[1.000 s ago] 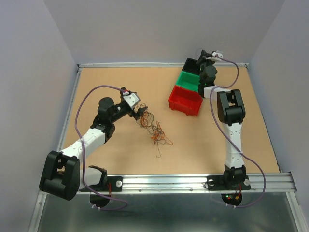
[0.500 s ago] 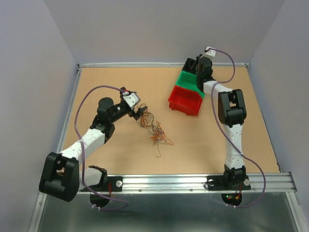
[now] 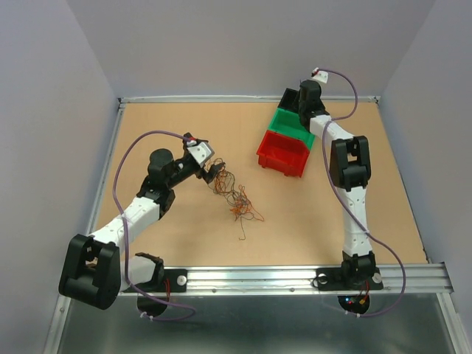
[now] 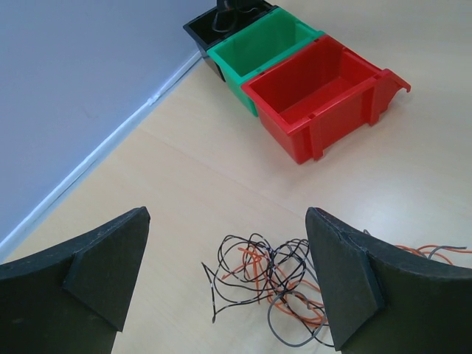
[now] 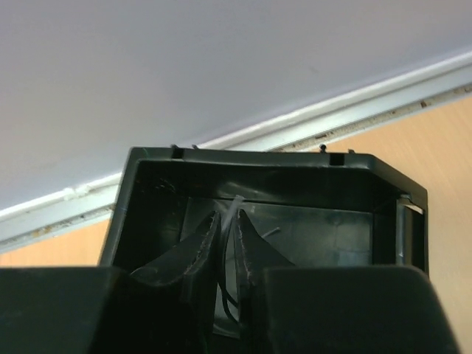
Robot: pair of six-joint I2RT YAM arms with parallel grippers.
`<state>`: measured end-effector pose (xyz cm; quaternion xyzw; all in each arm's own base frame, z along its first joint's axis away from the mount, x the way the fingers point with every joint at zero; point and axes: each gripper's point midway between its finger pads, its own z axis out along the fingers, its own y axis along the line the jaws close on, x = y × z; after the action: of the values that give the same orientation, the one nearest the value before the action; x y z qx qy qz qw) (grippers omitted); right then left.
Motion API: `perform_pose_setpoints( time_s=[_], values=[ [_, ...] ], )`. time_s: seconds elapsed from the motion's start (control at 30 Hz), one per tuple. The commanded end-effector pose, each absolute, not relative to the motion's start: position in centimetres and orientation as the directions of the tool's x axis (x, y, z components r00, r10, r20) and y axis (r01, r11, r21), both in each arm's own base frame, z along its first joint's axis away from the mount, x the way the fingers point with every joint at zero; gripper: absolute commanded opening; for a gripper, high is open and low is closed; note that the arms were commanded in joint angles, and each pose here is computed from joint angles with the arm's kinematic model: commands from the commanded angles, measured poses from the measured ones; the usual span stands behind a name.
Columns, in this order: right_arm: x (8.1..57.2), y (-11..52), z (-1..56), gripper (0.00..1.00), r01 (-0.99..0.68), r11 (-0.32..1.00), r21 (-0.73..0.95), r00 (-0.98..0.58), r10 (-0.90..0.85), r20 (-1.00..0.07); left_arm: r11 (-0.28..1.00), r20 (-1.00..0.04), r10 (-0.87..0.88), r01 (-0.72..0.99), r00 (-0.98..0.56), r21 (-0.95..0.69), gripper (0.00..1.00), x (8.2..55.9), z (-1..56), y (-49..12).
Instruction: Untangle the cables
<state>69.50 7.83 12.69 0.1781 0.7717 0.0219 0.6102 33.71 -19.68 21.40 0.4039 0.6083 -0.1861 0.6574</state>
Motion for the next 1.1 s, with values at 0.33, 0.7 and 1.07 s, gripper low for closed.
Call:
perform_pose_setpoints(
  time_s=[0.33, 0.7, 1.07],
  values=[
    [70.0, 6.6, 14.5, 0.69, 0.260, 0.936, 0.237, -0.189, 0.291, -0.938, 0.597, -0.938, 0.232, 0.724, 0.258, 0.347, 0.99, 33.5, 23.3, -19.9],
    [66.9, 6.1, 23.7, 0.94, 0.286, 0.920, 0.269, -0.072, 0.300, -0.951, 0.602, -0.937, 0.241, 0.718, 0.253, 0.349, 0.99, 33.7, 23.1, -19.7],
    [53.7, 21.0, 25.8, 0.91, -0.260, 0.880, 0.398, -0.352, 0.297, -0.888, 0.728, -0.942, 0.243, 0.599, 0.230, 0.334, 0.99, 35.6, 23.7, -17.6]
  ],
)
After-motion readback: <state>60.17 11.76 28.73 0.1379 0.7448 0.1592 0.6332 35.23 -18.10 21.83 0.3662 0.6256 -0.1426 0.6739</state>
